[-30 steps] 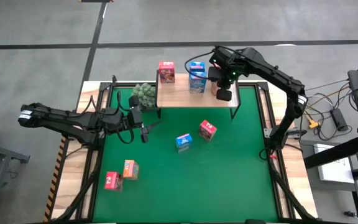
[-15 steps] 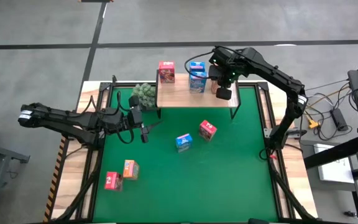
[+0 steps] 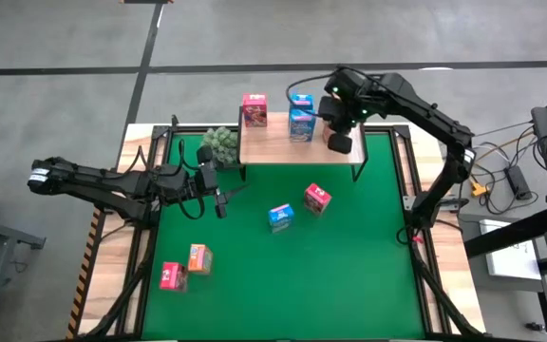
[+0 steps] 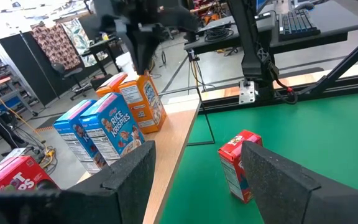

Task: Stack cereal on shelf
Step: Put the top orange cereal box on the shelf aligned with the other orange cereal box

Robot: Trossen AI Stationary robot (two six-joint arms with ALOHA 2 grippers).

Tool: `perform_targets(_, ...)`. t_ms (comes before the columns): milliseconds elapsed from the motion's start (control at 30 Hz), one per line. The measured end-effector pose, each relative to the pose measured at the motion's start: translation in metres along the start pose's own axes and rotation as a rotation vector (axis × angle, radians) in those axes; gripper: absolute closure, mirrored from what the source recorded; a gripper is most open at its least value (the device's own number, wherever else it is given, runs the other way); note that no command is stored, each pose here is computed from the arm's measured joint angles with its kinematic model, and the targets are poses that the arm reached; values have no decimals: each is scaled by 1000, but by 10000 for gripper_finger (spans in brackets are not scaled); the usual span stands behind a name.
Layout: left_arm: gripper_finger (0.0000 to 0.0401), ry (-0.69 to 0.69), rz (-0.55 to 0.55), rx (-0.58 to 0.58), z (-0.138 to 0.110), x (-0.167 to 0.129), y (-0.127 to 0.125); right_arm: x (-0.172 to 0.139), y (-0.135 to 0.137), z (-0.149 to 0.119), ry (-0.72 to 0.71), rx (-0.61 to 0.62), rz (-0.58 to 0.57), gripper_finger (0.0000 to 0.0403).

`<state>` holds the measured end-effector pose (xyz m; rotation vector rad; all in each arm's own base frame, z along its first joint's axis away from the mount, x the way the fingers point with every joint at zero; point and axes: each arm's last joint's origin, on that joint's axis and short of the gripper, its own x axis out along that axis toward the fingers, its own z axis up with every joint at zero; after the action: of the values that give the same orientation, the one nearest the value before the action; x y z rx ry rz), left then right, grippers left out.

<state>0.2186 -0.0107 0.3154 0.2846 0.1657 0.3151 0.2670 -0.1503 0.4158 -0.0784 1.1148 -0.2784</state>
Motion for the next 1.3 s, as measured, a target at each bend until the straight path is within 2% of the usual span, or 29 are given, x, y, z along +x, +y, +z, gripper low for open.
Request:
perform_targets(167, 180, 0, 0, 0, 0, 0, 0, -2, -16, -1, -33, 30, -106, 394)
perform_targets(433, 180, 0, 0, 0, 0, 0, 0, 12, -35, -6, -1, 65, -125, 394)
perform_targets(933, 180, 5, -1, 2, 0, 0, 0, 24, -35, -9, 25, 61, -126, 394)
perform_targets(1300, 180, 5, -1, 2, -1, 0, 0, 20, -35, -9, 19, 62, -136, 394)
